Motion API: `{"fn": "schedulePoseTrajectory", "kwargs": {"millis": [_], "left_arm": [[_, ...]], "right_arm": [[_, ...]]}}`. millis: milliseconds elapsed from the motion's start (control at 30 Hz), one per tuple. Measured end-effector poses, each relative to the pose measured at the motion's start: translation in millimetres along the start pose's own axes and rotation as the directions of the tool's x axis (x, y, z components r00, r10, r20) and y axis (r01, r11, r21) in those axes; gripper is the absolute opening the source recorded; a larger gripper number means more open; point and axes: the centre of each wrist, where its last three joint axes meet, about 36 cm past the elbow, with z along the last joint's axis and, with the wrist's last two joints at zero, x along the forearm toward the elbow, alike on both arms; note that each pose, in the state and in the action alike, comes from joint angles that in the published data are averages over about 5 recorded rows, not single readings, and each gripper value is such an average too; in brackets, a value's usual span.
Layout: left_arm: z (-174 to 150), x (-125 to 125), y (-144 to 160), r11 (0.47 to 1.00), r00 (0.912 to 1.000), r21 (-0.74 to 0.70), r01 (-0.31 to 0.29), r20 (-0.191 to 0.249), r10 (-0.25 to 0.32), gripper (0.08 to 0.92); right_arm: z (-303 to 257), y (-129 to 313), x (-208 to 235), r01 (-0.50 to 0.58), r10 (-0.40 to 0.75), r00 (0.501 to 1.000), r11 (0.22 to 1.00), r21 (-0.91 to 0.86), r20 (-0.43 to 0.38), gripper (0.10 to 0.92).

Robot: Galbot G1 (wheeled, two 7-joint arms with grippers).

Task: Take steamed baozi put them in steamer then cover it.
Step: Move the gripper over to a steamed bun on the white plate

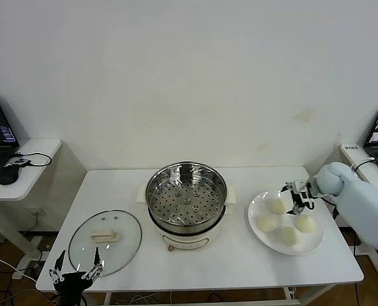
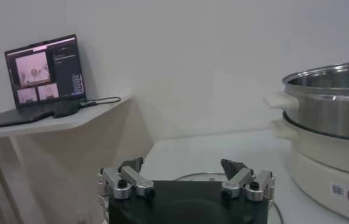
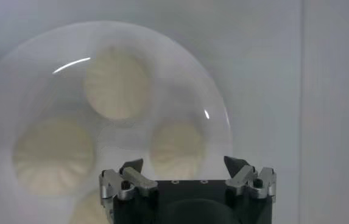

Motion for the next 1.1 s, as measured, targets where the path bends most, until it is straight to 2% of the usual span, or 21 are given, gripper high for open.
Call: {"fn": "schedulePoseTrajectory", "kwargs": {"millis": [167,467,933,1100], "left_arm": [[0,-1,2,1.000,1.0000,-0.002,0.004,0.002,-0.004,0.823],[0,-3,2,1.000,1.0000,-0.002,0.006,0.005,-0.006,0.823],[-2,-2,0,1.000,0.9999,0.005,0.006,0.011,-0.006,0.823],[-3,-1,-1,1.000,0.9999,0.005,0.005,0.012,-0.006,0.823]], "right_arm": [[-5,-7,-8,0.016,-0.016,1.000,1.000,-0.002,-0.020,0.818],[-6,-10,-19,0.043,-0.043,0.998,0.999,-0.010,-0.049,0.679],[-7,-13,-22,0.043,-0.043,0.998,0.999,-0.009,-0.048,0.477],[-7,-15,-14,0.031,-0.032,0.998,0.999,-0.005,-0.045,0.468]]}}
